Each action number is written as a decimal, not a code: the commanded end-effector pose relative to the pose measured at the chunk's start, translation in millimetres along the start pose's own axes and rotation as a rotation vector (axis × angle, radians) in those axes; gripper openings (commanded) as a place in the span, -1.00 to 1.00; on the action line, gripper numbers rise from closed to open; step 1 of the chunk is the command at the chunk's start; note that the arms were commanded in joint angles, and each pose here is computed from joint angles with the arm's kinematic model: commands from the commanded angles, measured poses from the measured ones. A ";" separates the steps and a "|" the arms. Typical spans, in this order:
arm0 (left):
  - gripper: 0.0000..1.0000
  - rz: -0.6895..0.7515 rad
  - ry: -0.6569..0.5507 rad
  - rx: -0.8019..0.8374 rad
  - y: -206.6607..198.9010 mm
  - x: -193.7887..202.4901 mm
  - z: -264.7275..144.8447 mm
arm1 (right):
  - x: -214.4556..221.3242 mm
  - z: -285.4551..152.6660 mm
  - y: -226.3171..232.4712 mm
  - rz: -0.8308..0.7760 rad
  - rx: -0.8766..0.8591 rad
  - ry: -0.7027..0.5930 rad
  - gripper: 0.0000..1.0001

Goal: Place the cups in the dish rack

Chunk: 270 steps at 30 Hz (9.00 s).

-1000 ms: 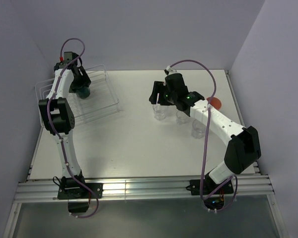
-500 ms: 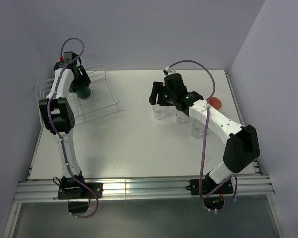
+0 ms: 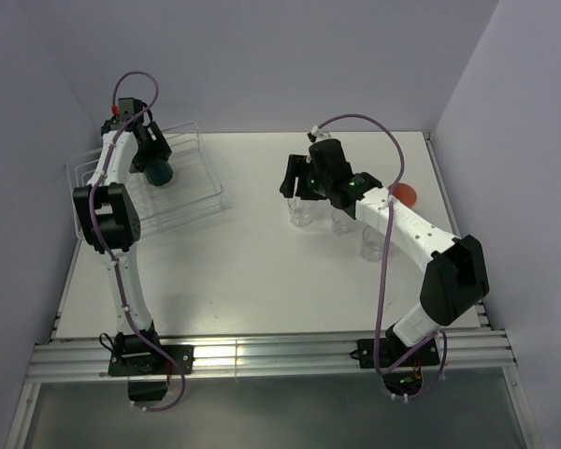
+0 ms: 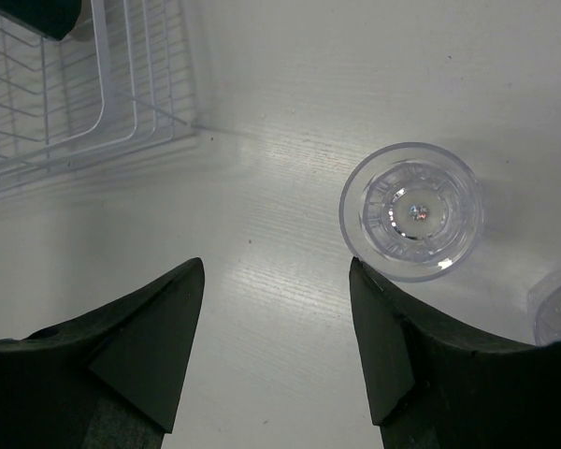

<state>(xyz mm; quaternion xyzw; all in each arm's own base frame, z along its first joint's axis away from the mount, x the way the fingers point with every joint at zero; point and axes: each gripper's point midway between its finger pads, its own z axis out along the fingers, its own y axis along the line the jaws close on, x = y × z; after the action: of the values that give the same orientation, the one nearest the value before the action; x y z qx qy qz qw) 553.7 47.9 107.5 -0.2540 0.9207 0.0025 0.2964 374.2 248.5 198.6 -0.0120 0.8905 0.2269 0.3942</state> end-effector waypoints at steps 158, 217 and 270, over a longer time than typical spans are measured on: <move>-1.00 0.292 -0.104 1.793 -197.0 154.4 -429.9 | -108.7 -126.7 137.9 0.206 -0.978 -0.106 -0.61; -1.00 0.175 -0.115 0.153 -106.7 -4.1 -53.5 | -47.9 -26.2 -46.6 0.164 -0.056 -0.136 0.08; 0.07 0.124 -0.094 0.089 -101.0 13.5 12.6 | -22.3 4.0 -42.8 0.130 -0.050 -0.041 0.08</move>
<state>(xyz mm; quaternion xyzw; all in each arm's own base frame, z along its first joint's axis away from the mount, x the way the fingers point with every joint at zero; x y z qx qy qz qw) 585.8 -46.5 103.2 -0.1725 0.9290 -0.0090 0.3274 395.6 202.7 188.2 0.0543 0.8806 0.2736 0.3829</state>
